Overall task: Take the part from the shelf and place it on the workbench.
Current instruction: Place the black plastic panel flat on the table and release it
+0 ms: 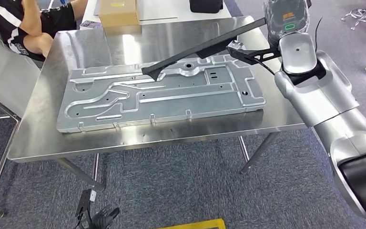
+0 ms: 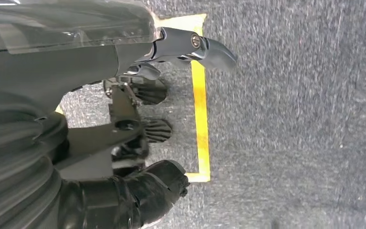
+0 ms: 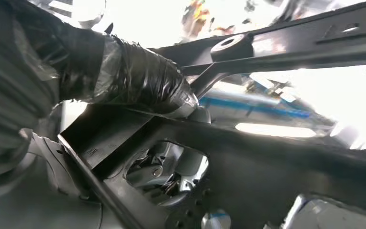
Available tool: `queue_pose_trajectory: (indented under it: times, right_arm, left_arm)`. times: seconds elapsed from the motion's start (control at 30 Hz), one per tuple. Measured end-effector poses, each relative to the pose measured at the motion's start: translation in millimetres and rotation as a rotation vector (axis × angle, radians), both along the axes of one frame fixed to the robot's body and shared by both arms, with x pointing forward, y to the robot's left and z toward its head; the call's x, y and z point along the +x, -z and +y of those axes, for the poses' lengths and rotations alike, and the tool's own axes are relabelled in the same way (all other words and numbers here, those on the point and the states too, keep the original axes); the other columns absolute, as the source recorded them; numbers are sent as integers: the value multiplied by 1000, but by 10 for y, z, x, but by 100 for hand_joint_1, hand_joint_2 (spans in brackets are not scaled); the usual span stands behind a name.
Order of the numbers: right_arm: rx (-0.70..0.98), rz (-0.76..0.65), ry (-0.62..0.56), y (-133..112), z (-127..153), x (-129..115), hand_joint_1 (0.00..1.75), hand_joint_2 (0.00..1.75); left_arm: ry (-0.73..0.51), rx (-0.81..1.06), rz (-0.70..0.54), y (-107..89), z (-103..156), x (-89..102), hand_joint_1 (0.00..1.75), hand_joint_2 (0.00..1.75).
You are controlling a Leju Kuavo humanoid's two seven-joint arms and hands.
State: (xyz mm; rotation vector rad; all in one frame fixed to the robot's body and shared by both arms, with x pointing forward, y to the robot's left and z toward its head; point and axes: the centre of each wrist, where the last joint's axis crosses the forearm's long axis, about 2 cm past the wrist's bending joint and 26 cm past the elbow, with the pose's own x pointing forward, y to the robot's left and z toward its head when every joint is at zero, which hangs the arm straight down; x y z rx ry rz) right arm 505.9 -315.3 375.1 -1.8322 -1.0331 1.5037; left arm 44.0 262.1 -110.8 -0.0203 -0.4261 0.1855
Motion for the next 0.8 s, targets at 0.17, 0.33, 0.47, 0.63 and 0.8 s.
queue_pose_trajectory:
  times: [0.17,0.33,0.47,0.63,0.8]
  right_arm:
    - [1,5,-6,19,35,2,175,175]
    - [-1,6,-9,33,45,2,175,175]
    - [0,6,-9,38,47,2,175,175]
    - [0,21,-7,114,41,-4,175,175]
    - [0,20,-7,107,43,-3,175,175]
  left_arm:
    - [0,2,2,1,4,-7,0,175]
    - [-1,4,3,2,6,-12,0,175]
    - [-1,3,1,0,-1,-4,0,175]
    - [-1,3,2,1,0,-13,0,175]
    - [-3,3,2,1,-4,-12,0,175]
